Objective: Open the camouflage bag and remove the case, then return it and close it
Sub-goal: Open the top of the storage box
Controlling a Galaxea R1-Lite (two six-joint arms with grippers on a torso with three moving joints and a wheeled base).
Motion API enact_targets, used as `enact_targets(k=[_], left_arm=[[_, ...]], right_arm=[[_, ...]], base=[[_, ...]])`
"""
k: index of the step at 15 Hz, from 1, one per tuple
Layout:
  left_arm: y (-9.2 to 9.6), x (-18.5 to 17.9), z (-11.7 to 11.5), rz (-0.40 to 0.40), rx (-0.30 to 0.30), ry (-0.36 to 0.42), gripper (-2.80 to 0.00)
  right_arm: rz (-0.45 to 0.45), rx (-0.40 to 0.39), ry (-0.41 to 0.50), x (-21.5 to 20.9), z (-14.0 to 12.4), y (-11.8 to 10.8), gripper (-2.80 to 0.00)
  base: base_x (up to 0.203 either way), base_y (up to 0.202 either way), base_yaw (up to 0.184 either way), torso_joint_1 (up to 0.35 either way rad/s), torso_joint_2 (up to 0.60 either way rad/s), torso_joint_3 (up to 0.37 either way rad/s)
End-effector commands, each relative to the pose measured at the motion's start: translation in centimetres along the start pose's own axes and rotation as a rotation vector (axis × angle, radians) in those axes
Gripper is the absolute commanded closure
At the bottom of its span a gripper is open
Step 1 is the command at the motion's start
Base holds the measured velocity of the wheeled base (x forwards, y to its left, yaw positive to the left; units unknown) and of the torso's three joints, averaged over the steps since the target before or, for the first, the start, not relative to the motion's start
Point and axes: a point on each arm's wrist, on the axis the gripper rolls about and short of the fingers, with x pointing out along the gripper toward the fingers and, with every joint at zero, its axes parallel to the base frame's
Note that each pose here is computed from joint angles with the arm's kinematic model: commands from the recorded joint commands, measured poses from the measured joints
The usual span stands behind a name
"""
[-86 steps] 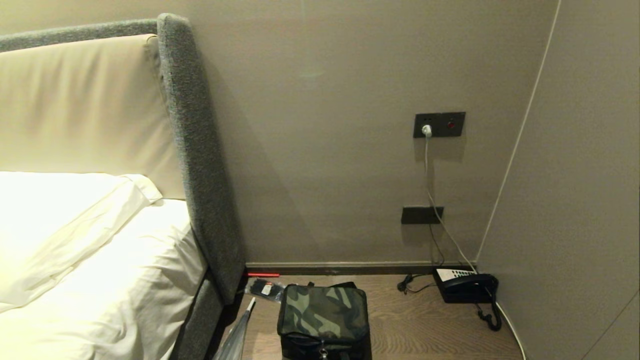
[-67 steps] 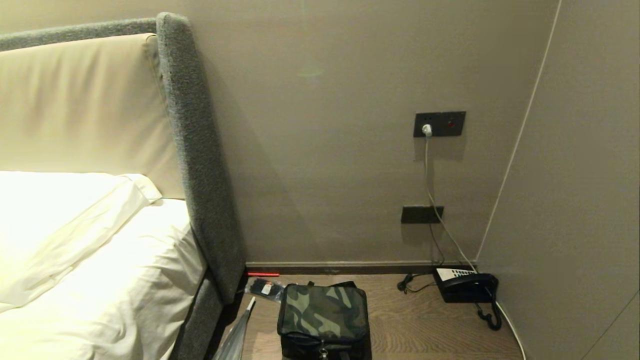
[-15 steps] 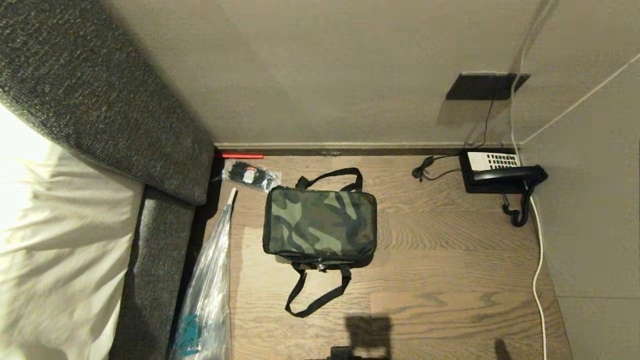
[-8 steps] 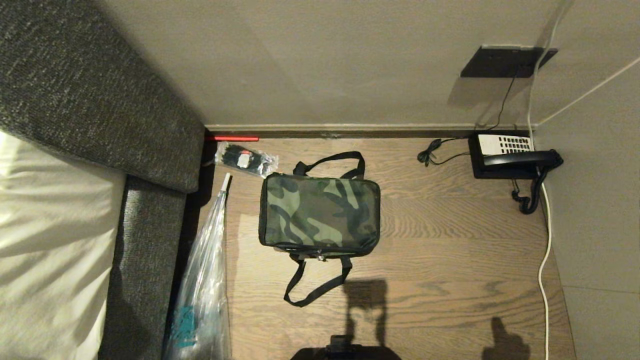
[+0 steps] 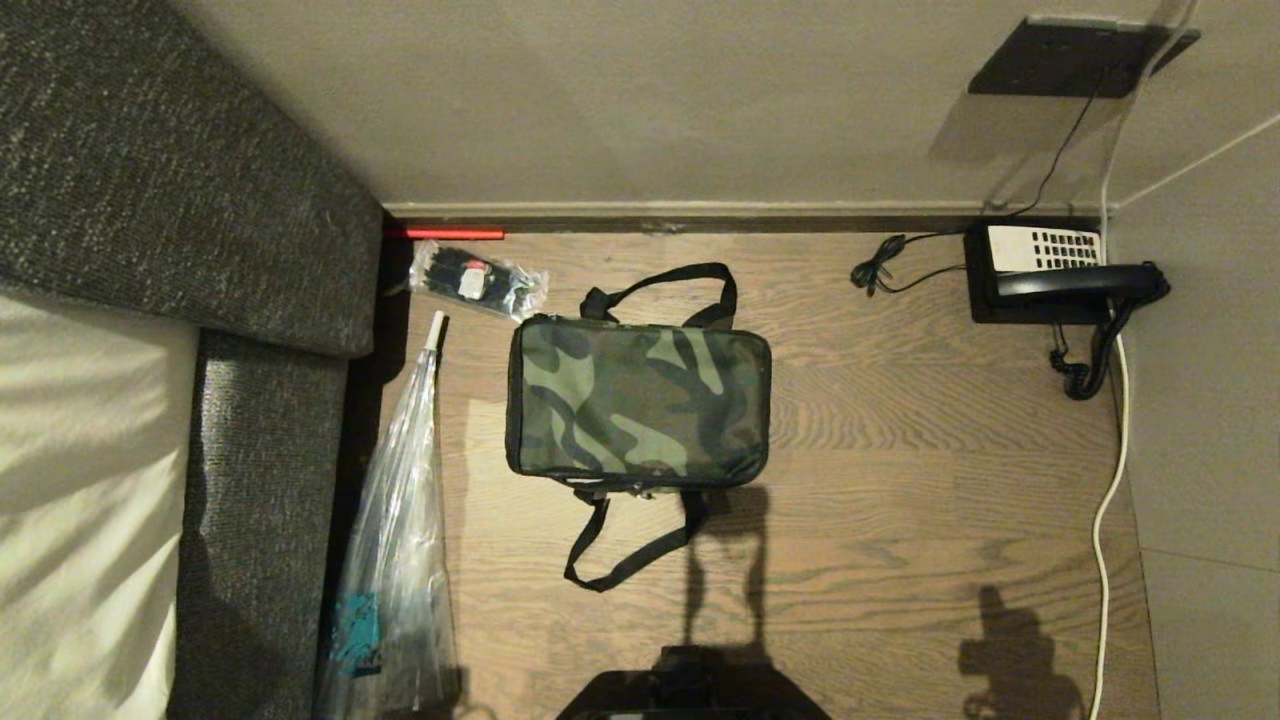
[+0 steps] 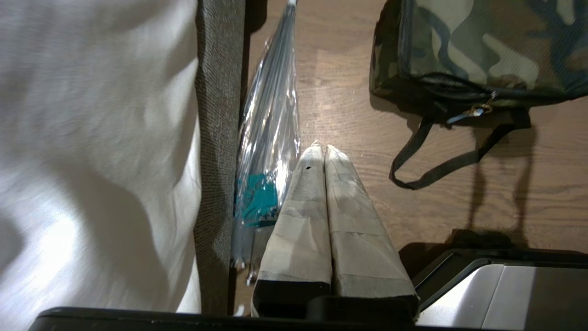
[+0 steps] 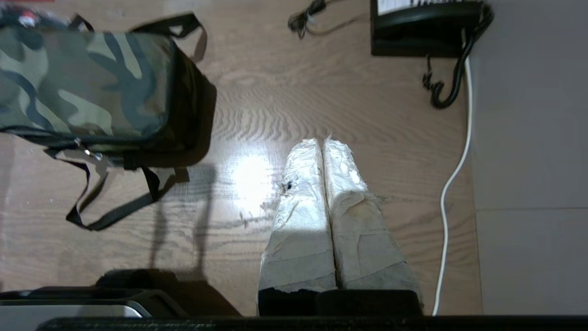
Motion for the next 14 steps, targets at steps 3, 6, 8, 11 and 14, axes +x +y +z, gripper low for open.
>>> enact_targets(k=[3,6,8,11,14], left_arm=[[0.0,0.0,0.0,0.0,0.001,0.003,0.0],[0.0,0.0,0.0,0.0,0.001,0.001,0.0],[0.0,0.0,0.0,0.0,0.001,0.003,0.0],[0.0,0.0,0.0,0.0,0.001,0.002,0.0],[0.0,0.0,0.0,0.0,0.001,0.003,0.0]], right_arm=[[0.002,0.0,0.037,0.1,-1.1,0.0,0.0],[0.01,-0.043,0.04,0.1,-1.2,0.0,0.0],[0.006,-0.043,0.053,0.1,-1.3,0.0,0.0],[0.02,0.043,0.072,-0.5,0.7,0.0,0.0],[0.115,0.113,0.268,-3.9,4.7,0.2,0.0]], base=[[0.0,0.0,0.0,0.001,0.0,-0.138],[0.0,0.0,0.0,0.002,0.0,-0.015],[0.0,0.0,0.0,0.0,0.0,0.0],[0.0,0.0,0.0,0.0,0.0,0.0],[0.0,0.0,0.0,0.0,0.0,0.0]])
